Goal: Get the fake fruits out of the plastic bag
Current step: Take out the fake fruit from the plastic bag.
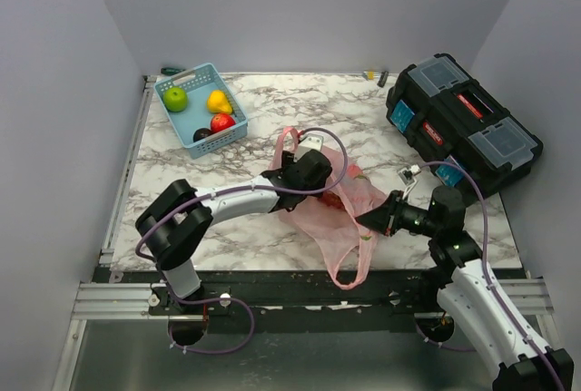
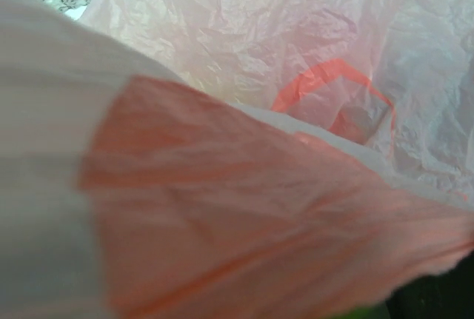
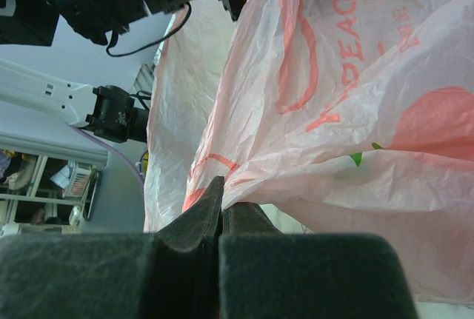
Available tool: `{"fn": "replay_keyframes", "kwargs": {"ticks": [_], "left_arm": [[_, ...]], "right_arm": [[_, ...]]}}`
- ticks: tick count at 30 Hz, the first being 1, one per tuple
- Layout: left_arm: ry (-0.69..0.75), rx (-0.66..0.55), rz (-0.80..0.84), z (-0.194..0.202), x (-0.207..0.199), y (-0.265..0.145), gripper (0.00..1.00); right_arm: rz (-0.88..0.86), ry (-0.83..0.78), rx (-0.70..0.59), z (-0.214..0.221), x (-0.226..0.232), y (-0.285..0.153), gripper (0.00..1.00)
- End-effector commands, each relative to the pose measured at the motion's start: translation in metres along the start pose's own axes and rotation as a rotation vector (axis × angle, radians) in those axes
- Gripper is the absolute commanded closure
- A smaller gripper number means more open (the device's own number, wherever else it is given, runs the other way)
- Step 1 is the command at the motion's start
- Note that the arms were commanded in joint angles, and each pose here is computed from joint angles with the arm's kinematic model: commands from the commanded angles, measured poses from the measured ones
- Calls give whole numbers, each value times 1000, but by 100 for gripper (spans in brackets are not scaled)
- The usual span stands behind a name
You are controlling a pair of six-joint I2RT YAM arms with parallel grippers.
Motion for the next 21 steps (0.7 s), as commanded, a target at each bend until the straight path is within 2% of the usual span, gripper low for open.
{"fn": "replay_keyframes", "kwargs": {"ticks": [1,5,11,13,17,19,21], "left_arm": [[3,-13,-63,-13,8,14,19],[11,20,-70,-9,12,27,18],[43,58,-67,0,14,45,25],[61,63,-59,2,12,49,33],[64,63,-35,0,10,44,61],[42,52,5,-5,7,33,69],[20,46,61,-9,4,19,73]], "right_arm": [[-11,4,10,5,-3,2,99],[-4,14,9,6,-5,3,99],[2,29,19,8,-8,4,99],[-8,9,2,4,-7,4,99],[2,14,0,4,-9,5,99],[20,23,-3,4,-13,7,99],[48,43,0,4,-20,9,99]]}}
Point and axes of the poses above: each gripper's point midway between its finger pads, its own y axis out along the fingers, its own x axis along the line the jaws close on, z = x × y, the point moved 3 cm from there along -y, back along the fingers, and after that the axes turned 2 degrees about y, right-handed, at the moved point
